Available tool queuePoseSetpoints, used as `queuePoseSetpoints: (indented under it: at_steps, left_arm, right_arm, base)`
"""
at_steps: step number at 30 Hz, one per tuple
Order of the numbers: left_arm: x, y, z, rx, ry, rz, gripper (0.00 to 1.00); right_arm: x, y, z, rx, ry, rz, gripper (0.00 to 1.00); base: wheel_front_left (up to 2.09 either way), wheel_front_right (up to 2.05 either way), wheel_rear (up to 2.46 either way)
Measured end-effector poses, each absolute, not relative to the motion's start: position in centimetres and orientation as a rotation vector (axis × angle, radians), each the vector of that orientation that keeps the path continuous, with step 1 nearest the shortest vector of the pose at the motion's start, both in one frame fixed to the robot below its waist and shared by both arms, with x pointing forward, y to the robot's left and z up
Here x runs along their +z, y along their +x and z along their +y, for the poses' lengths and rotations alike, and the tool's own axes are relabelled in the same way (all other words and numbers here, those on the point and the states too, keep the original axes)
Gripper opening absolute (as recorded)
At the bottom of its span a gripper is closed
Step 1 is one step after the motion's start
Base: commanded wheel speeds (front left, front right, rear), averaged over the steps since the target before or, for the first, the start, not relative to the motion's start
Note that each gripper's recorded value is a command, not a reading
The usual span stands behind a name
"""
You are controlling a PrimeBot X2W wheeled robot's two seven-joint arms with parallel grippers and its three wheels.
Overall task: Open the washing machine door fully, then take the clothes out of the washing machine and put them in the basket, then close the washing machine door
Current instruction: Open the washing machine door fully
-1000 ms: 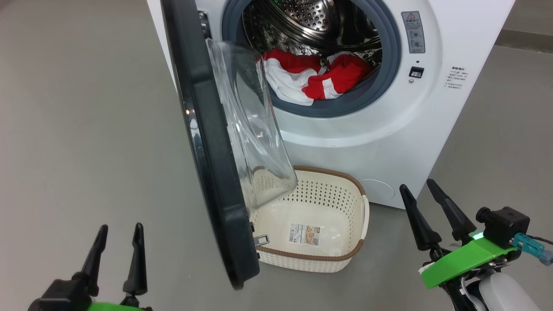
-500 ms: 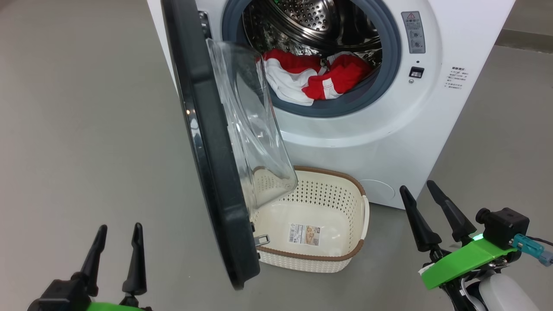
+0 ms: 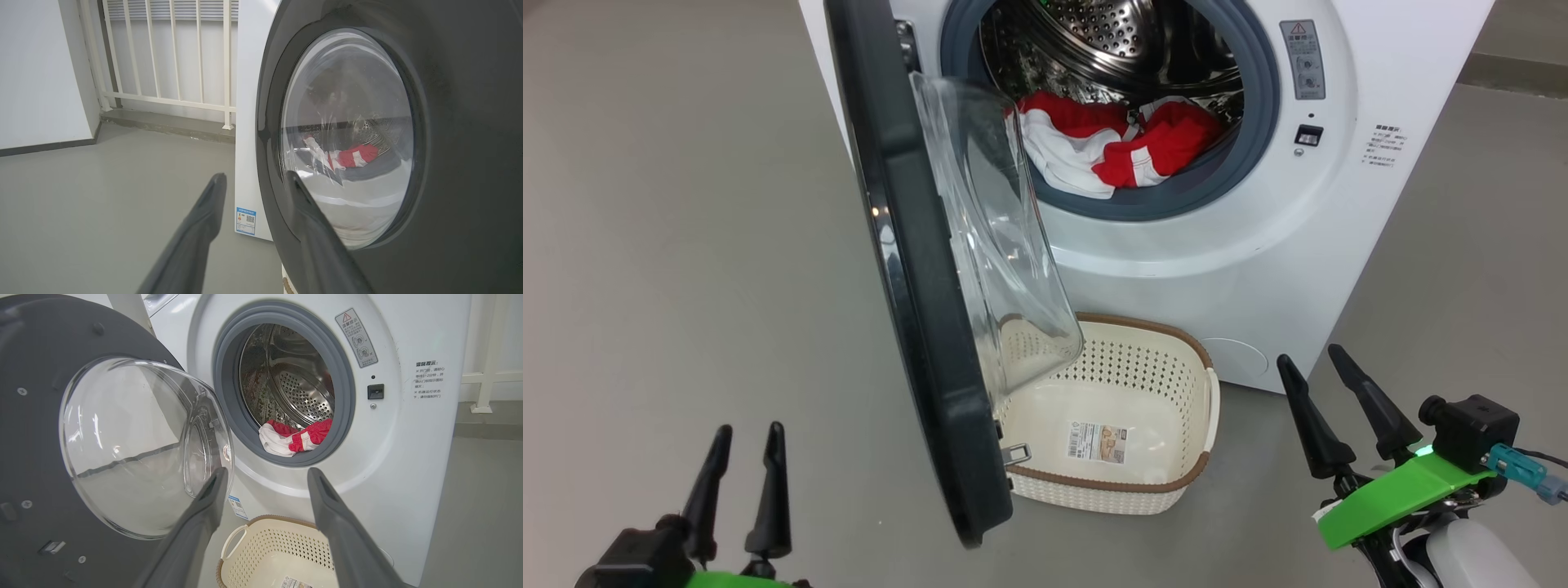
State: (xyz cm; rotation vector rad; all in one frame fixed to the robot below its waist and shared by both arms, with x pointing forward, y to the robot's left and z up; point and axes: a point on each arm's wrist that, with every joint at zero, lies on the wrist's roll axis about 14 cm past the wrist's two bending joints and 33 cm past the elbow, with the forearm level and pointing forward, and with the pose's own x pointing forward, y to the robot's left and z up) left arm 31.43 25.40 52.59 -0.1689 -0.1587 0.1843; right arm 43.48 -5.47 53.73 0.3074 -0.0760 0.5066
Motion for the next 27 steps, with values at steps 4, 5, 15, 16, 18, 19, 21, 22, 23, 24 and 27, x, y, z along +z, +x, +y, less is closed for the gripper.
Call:
queuePoseSetpoints:
  at_steps: [4,5,15,16,18,19,21,22,23,24,27]
  left_arm:
    - [52.8,31.5,25.4,0.182,-0.168,-0.164,0.00]
    - [53.0,31.5,25.3,0.180,-0.167,-0.171,0.00]
    - [60.2,32.3,23.6,0.101,-0.132,-0.386,0.00]
    - [61.1,32.2,23.2,0.088,-0.128,-0.415,0.00]
    - [62.9,32.0,22.3,0.058,-0.122,-0.473,0.00]
    - [63.9,31.8,21.8,0.042,-0.116,-0.503,0.00]
    - [65.3,31.6,20.9,0.011,-0.114,-0.547,0.00]
    - [65.9,31.4,20.3,-0.007,-0.111,-0.567,0.00]
    - [66.5,31.3,19.8,-0.025,-0.112,-0.586,0.00]
    - [67.0,31.1,19.2,-0.043,-0.114,-0.602,0.00]
    - [68.3,30.7,17.6,-0.095,-0.122,-0.642,0.00]
  right_arm:
    - [53.7,43.4,-5.5,0.505,0.306,-0.077,1.00]
    - [53.7,43.5,-5.5,0.505,0.306,-0.076,1.00]
    - [53.6,43.4,-5.8,0.497,0.307,-0.075,1.00]
    - [53.6,43.4,-5.8,0.496,0.307,-0.075,1.00]
    - [53.6,43.4,-5.9,0.493,0.308,-0.075,1.00]
    - [53.6,43.4,-6.0,0.491,0.308,-0.075,1.00]
    - [53.6,43.4,-6.1,0.489,0.309,-0.076,1.00]
    - [53.6,43.4,-6.1,0.487,0.310,-0.076,1.00]
    - [53.6,43.3,-6.1,0.486,0.310,-0.076,1.00]
    - [53.6,43.3,-6.2,0.484,0.311,-0.076,1.00]
    - [53.6,43.3,-6.3,0.481,0.312,-0.076,1.00]
  base:
    - [0.00,0.00,0.00]
    - [0.00,0.00,0.00]
    - [0.00,0.00,0.00]
    - [0.00,0.00,0.00]
    - [0.00,0.00,0.00]
    - [0.00,0.00,0.00]
    - [0.00,0.00,0.00]
    - [0.00,0.00,0.00]
    - [0.00,0.00,0.00]
    - [0.00,0.00,0.00]
    - [0.00,0.00,0.00]
